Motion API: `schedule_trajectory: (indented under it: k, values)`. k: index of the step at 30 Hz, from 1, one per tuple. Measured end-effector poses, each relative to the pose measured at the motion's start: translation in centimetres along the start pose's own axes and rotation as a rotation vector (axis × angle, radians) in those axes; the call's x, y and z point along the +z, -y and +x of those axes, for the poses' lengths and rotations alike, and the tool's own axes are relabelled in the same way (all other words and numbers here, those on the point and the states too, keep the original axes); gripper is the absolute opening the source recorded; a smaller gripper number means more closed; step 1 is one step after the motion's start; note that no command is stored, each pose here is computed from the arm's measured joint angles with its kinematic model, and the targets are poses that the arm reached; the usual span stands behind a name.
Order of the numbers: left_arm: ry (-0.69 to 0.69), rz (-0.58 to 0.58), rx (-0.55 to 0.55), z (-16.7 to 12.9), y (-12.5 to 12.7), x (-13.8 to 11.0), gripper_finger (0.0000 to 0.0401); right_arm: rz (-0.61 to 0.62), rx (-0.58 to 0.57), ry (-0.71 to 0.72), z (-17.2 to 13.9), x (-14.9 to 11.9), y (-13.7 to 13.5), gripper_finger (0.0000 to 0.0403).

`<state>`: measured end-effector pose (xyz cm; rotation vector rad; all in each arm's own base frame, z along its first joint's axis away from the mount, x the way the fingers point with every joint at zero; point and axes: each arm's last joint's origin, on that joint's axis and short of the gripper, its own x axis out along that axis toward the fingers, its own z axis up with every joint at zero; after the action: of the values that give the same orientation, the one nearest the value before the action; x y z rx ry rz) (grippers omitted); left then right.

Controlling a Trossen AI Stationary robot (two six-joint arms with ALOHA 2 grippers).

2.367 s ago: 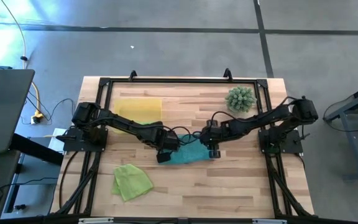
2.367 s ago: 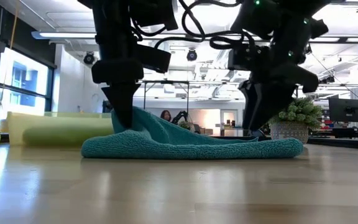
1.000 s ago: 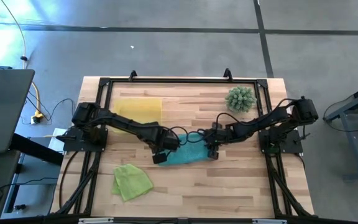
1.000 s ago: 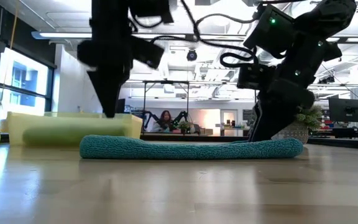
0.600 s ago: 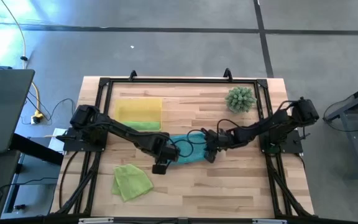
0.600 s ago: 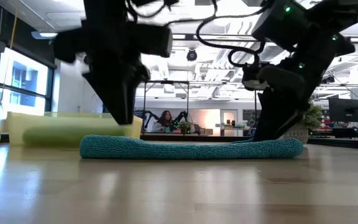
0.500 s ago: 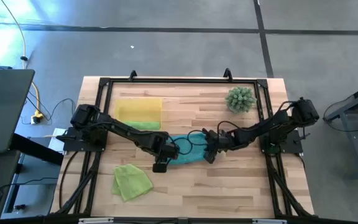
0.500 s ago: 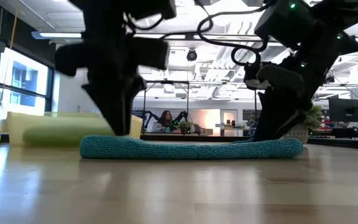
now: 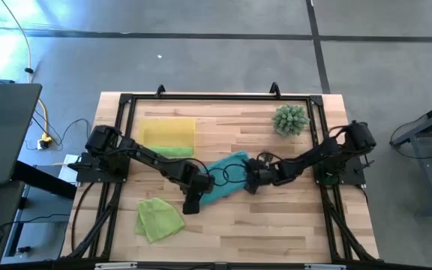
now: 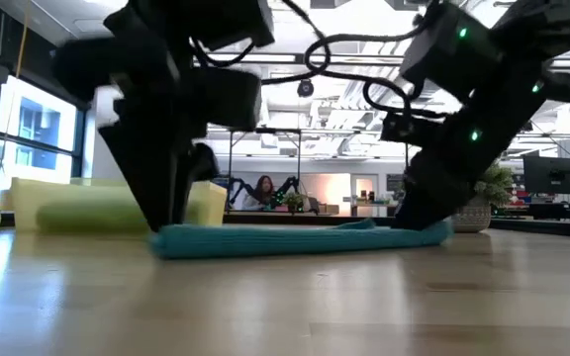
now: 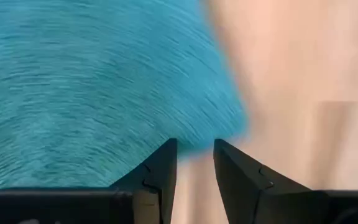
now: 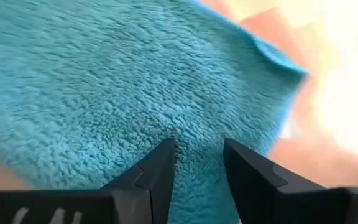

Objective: Roll microfiber towels into tight, uniform cylinder then place into a basket
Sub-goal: Fold the blue microfiber towel

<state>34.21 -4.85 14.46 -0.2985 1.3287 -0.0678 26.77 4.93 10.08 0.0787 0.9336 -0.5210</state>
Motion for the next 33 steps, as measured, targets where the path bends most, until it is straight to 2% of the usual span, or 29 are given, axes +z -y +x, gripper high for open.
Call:
schedule_trajectory:
  k: [2,5,7,9,13,15,19,21,27,33]
  values:
    - [0.026,0.046,-0.027,0.0,0.2,0.3,0.0094,-0.104,-0.098,0.034,0.3,0.3,0.7,0.0133]
    - [0.060,0.141,-0.007,0.0,0.2,0.6,0.0094,-0.226,-0.265,0.053,0.7,0.6,2.0,0.0133]
    - [0.085,0.178,0.034,-0.1,0.1,0.9,0.0094,-0.249,-0.341,0.072,0.9,1.4,2.5,0.0133]
    - [0.104,0.188,0.069,-0.6,0.2,1.3,0.0094,-0.235,-0.361,0.081,0.7,2.2,2.7,0.0133]
    - [0.129,0.228,0.142,-1.8,0.6,2.4,0.0094,-0.202,-0.327,0.139,-0.7,4.2,1.9,0.0133]
    - [0.159,0.263,0.195,-2.2,0.6,2.9,0.0094,-0.170,-0.274,0.180,-1.9,5.3,1.1,0.0133]
    - [0.246,0.258,0.321,-2.3,-0.1,3.6,0.0094,0.078,-0.041,0.227,-3.5,7.3,-0.7,0.0133]
    - [0.250,0.232,0.340,-2.1,-1.1,3.7,0.0094,0.176,0.025,0.223,-3.5,7.3,-1.4,0.0133]
    - [0.242,0.120,0.341,-1.7,-3.1,3.8,0.0094,0.282,-0.012,0.184,-1.8,5.4,-3.0,0.0133]
    - [0.157,0.072,0.300,0.3,-3.6,3.4,0.0094,0.250,-0.072,0.105,0.6,3.5,-3.6,0.0133]
